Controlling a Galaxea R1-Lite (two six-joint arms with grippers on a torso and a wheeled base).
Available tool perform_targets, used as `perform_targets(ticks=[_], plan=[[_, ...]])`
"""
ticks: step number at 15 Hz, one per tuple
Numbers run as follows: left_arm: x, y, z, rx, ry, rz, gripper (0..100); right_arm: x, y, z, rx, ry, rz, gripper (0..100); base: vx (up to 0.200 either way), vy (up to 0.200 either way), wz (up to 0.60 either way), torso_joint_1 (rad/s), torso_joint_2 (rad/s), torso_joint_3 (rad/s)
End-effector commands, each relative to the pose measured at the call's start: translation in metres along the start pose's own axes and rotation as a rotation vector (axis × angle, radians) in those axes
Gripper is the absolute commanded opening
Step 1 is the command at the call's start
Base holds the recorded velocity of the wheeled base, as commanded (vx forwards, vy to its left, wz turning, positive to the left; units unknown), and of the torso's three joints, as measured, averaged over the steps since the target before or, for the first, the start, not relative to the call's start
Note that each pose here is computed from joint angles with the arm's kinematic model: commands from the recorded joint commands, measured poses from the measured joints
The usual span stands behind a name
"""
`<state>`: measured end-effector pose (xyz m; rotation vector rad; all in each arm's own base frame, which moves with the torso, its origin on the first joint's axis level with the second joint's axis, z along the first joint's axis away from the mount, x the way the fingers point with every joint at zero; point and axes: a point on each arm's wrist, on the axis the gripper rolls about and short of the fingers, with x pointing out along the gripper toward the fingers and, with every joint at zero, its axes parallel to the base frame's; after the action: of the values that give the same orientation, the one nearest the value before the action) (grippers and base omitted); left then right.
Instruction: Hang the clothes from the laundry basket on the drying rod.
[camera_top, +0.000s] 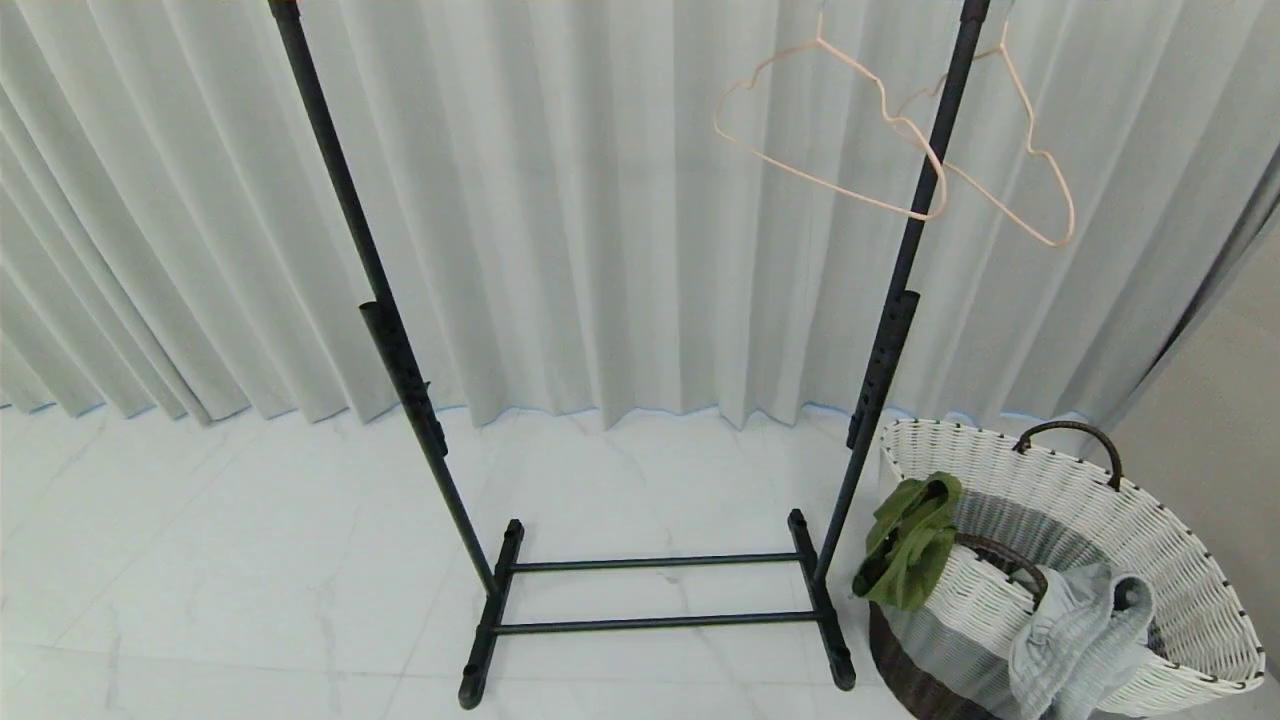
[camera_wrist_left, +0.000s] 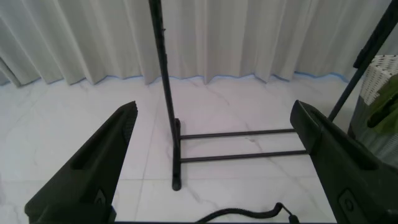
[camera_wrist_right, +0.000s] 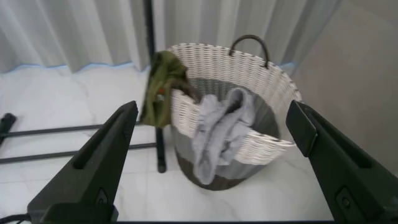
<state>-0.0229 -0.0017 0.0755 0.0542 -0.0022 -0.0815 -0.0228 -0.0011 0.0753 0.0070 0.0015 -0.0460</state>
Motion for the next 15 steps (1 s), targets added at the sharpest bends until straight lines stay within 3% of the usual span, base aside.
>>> perform_targets(ticks=[1, 8, 15], plan=[[0.0, 0.0, 0.0, -0.001, 0.0, 0.0, 100, 0.0, 0.0, 0.0, 0.001, 0.0, 0.0, 100, 0.0, -0.2, 0.0, 0.002, 0.01, -0.002], [0.0, 0.0, 0.0, -0.002, 0.0, 0.0, 100, 0.0, 0.0, 0.0, 0.01, 0.0, 0.0, 100, 0.0, -0.029, 0.0, 0.0, 0.0, 0.0], [0.0, 0.0, 0.0, 0.041, 0.0, 0.0, 100, 0.0, 0.0, 0.0, 0.01, 0.0, 0.0, 100, 0.2, 0.0, 0.0, 0.0, 0.0, 0.001]])
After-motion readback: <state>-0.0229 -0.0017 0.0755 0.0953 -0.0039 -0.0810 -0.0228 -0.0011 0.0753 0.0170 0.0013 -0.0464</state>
